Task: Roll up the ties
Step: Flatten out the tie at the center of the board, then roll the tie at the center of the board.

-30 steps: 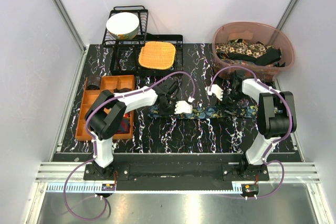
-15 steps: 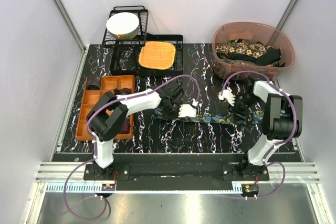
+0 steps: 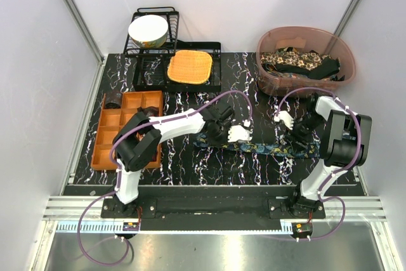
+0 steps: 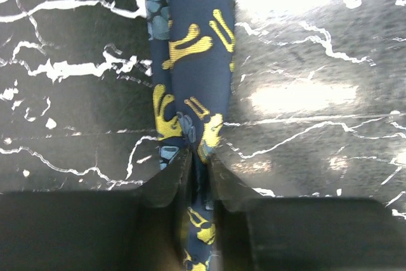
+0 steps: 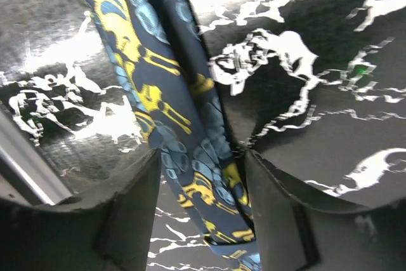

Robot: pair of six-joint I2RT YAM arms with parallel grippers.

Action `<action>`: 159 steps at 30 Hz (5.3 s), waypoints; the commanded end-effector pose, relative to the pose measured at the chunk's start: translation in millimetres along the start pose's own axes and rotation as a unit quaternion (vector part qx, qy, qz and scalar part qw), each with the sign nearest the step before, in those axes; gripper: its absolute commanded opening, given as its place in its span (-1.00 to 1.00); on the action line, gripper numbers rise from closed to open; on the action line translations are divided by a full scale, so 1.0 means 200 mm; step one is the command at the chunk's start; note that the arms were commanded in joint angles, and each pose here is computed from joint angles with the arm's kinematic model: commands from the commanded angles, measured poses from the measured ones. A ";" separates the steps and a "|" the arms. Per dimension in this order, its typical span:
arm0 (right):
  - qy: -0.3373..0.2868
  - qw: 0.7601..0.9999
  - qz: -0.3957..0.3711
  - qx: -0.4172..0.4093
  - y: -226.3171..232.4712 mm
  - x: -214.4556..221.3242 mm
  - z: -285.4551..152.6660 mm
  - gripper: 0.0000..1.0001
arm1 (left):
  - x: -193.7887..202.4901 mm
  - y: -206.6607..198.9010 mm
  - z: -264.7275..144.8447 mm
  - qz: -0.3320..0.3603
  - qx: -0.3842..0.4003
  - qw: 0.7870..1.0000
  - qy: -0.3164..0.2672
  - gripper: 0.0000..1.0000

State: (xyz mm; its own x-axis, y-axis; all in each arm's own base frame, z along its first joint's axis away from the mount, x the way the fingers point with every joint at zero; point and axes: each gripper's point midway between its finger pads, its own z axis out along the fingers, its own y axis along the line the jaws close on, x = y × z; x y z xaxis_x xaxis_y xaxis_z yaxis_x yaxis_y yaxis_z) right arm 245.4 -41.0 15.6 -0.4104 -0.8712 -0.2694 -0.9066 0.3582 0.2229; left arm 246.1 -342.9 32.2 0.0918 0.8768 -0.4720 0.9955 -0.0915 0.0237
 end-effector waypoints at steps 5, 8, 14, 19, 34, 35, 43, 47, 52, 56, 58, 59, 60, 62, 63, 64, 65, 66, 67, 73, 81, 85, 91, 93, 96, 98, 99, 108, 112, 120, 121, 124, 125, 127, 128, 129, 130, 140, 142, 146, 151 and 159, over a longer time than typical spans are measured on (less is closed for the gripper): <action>-0.015 0.997 0.000 0.071 -0.21 -0.06 -0.08 0.75 | 0.07 0.05 -0.13 -0.059 -0.046 0.997 -0.007 0.40; -0.063 0.993 0.005 0.098 -0.21 -0.18 -0.22 0.97 | -0.01 0.06 -0.31 -0.064 -0.084 0.992 -0.071 0.98; -0.224 0.953 0.068 0.192 -0.22 -0.57 -0.73 0.99 | -0.16 0.14 -0.80 -0.056 -0.218 0.962 -0.152 0.98; -0.360 0.902 0.145 0.187 -0.13 -0.86 -1.05 1.00 | -0.16 0.08 -0.99 -0.022 -0.259 0.939 -0.227 0.97; -0.126 0.975 0.181 0.022 0.28 -0.81 -0.07 0.99 | 0.09 0.06 -0.43 0.032 -0.101 0.990 -0.092 0.97; -0.097 0.982 0.156 0.052 0.24 -0.73 -0.03 0.99 | 0.12 0.06 -0.38 0.033 -0.092 0.992 -0.081 0.97; -0.005 0.990 0.065 0.129 0.05 -0.51 0.13 0.83 | 0.21 0.11 -0.24 0.033 -0.095 0.995 -0.024 0.80; 0.030 0.990 0.033 0.137 0.04 -0.42 0.18 0.54 | 0.20 0.08 -0.19 0.032 -0.083 0.996 -0.012 0.52; 0.058 0.984 -0.019 0.166 0.01 -0.32 0.19 0.33 | 0.18 0.05 -0.13 0.015 -0.076 0.997 0.001 0.07; 0.061 0.982 -0.012 0.179 -0.12 -0.26 0.18 0.27 | 0.16 0.03 -0.08 -0.017 -0.064 0.998 0.009 -0.07; 0.050 0.982 -0.016 0.180 -0.17 -0.28 0.16 0.30 | 0.18 0.03 -0.07 -0.028 -0.064 0.997 0.018 -0.14; 0.046 0.983 -0.020 0.178 -0.19 -0.29 0.14 0.33 | 0.19 0.03 -0.07 -0.032 -0.063 0.997 0.024 -0.15; 0.042 0.983 -0.024 0.175 -0.18 -0.30 0.12 0.41 | 0.19 0.03 -0.07 -0.032 -0.062 0.997 0.025 -0.16; 0.029 0.987 -0.045 0.154 -0.13 -0.34 0.08 0.53 | 0.21 0.02 -0.07 -0.035 -0.062 0.997 0.027 -0.19; 0.024 0.987 -0.051 0.149 -0.10 -0.34 0.07 0.70 | 0.21 0.01 -0.07 -0.038 -0.061 0.997 0.027 -0.18; 0.012 0.987 -0.070 0.147 -0.07 -0.37 0.03 0.76 | 0.20 0.01 -0.08 -0.038 -0.062 0.997 0.023 -0.16; 0.014 0.988 -0.075 0.132 -0.02 -0.36 0.02 0.84 | 0.20 0.01 -0.09 -0.038 -0.062 0.997 0.021 -0.15; 0.011 0.988 -0.080 0.130 0.00 -0.36 0.00 0.91 | 0.20 0.01 -0.09 -0.040 -0.062 0.997 0.021 -0.14; 0.006 0.987 -0.093 0.130 0.03 -0.36 -0.02 0.99 | 0.20 0.01 -0.10 -0.042 -0.065 0.997 0.018 -0.10; 0.004 0.990 -0.103 0.101 0.12 -0.32 0.04 0.86 | 0.20 -0.01 -0.12 -0.048 -0.058 0.997 0.008 0.08; 0.020 0.988 -0.094 0.119 0.01 -0.31 0.13 0.17 | 0.23 -0.04 -0.11 -0.052 -0.050 0.997 0.011 -0.11; 0.012 0.988 -0.090 0.122 -0.04 -0.36 0.13 0.00 | 0.28 -0.05 -0.13 -0.047 -0.049 0.998 0.016 -0.34; -0.001 0.989 -0.091 0.119 0.03 -0.38 0.05 0.48 | 0.24 -0.04 -0.16 -0.043 -0.055 0.998 0.003 0.02; -0.023 0.992 -0.059 0.106 0.09 -0.42 0.00 0.67 | 0.18 -0.02 -0.23 -0.045 -0.069 0.996 -0.027 0.39; -0.096 0.990 -0.004 0.103 0.14 -0.61 -0.18 0.75 | 0.09 0.02 -0.37 -0.043 -0.097 0.991 -0.085 0.59; -0.143 0.985 0.025 0.093 0.17 -0.74 -0.30 0.75 | 0.07 0.02 -0.44 -0.044 -0.106 0.987 -0.111 0.64; -0.185 0.978 0.072 0.065 0.22 -0.82 -0.33 0.75 | 0.05 0.02 -0.50 -0.041 -0.118 0.984 -0.124 0.66; -0.318 0.890 0.290 -0.153 0.43 -1.42 -0.34 -0.10 | 0.17 -0.10 -0.48 -0.057 -0.110 0.983 -0.135 0.61; -0.313 0.862 0.340 -0.207 0.52 -1.56 -0.15 -0.47 | 0.15 -0.09 -0.45 -0.097 -0.115 0.976 -0.159 0.59; -0.243 0.831 0.431 -0.256 0.59 -1.57 0.24 -0.88 | 0.18 -0.07 -0.37 -0.115 -0.108 0.975 -0.159 0.57; -0.242 0.830 0.430 -0.259 0.60 -1.58 0.27 -0.93 | 0.19 -0.08 -0.36 -0.118 -0.096 0.977 -0.152 0.57; -0.230 0.831 0.438 -0.255 0.59 -1.58 0.35 -0.95 | 0.19 -0.08 -0.34 -0.116 -0.083 0.980 -0.139 0.54; -0.229 0.832 0.438 -0.252 0.59 -1.58 0.36 -0.97 | 0.19 -0.07 -0.34 -0.116 -0.082 0.980 -0.138 0.54; -0.222 0.831 0.446 -0.248 0.57 -1.58 0.40 -0.97 | 0.23 -0.08 -0.31 -0.122 -0.075 0.983 -0.112 0.51; -0.217 0.830 0.450 -0.250 0.57 -1.57 0.42 -0.98 | 0.24 -0.06 -0.30 -0.121 -0.076 0.985 -0.101 0.49; -0.212 0.828 0.456 -0.248 0.56 -1.56 0.45 -0.99 | 0.26 -0.05 -0.30 -0.119 -0.079 0.985 -0.093 0.47; -0.209 0.828 0.458 -0.247 0.55 -1.56 0.46 -0.99 | 0.29 -0.04 -0.29 -0.118 -0.087 0.986 -0.083 0.46; -0.175 0.843 0.463 -0.209 0.52 -1.40 0.55 -1.00 | 0.21 -0.05 -0.24 -0.144 -0.059 0.984 -0.088 0.36; -0.169 0.840 0.475 -0.202 0.49 -1.35 0.55 -1.00 | 0.17 -0.07 -0.22 -0.153 -0.054 0.982 -0.098 0.37; -0.158 0.834 0.496 -0.185 0.42 -1.22 0.58 -1.00 | 0.13 -0.06 -0.22 -0.167 -0.066 0.975 -0.131 0.44; -0.158 0.823 0.512 -0.189 0.40 -1.14 0.54 -1.00 | 0.06 -0.05 -0.25 -0.155 -0.094 0.963 -0.198 0.51; -0.153 0.823 0.512 -0.194 0.42 -1.12 0.53 -1.00 | 0.04 -0.04 -0.21 -0.127 -0.106 0.957 -0.238 0.50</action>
State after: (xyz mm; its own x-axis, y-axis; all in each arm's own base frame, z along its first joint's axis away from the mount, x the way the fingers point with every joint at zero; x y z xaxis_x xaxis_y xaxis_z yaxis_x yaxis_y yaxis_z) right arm 258.6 233.6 10.3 -0.9984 -0.0263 0.0498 0.0245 0.5939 0.8042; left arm 228.6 -291.0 35.4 -0.2367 0.6536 -0.7188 0.9565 0.2865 -0.0545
